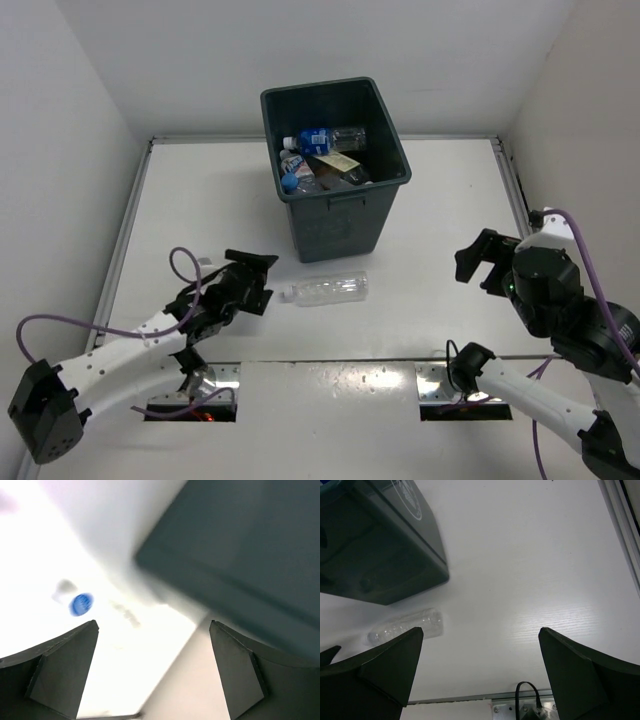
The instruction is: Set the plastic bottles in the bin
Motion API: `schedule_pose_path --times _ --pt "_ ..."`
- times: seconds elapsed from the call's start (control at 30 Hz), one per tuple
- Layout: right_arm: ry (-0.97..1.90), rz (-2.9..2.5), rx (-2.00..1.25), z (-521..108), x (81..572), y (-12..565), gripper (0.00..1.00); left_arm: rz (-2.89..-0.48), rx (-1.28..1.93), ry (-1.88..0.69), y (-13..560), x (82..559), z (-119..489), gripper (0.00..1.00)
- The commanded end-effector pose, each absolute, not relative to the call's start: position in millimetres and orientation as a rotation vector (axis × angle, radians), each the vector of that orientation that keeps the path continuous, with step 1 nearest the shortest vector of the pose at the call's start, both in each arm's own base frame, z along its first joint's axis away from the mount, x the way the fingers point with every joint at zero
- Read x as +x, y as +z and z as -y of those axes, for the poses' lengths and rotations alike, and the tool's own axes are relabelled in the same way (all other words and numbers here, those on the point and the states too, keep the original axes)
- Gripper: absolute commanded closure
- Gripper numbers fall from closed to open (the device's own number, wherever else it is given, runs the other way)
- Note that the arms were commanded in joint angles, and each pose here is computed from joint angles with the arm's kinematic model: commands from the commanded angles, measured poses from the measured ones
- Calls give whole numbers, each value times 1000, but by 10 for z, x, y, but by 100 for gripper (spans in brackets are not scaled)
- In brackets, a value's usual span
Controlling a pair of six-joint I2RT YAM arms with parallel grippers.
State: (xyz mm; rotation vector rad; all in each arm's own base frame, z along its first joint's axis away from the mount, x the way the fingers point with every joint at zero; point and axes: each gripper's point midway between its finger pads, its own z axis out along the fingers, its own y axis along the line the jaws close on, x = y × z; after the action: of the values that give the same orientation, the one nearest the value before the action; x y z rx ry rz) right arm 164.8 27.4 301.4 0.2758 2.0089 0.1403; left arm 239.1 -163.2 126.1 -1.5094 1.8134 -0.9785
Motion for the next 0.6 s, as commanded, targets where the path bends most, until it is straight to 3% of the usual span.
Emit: schedule_pose_path --times 0.0,0.4,0.57 --pt "162 -2002 274 -328 1681 3018 0 -1394 -2116 -1240 1398 2450 1736 0" --pt "134 -2019 270 -286 1653 2975 0 -1403 -2266 -1100 1303 2225 2271 0" --pt "133 -2020 269 -261 1625 3003 0 -1159 -2352 -1190 1257 2259 2312 0"
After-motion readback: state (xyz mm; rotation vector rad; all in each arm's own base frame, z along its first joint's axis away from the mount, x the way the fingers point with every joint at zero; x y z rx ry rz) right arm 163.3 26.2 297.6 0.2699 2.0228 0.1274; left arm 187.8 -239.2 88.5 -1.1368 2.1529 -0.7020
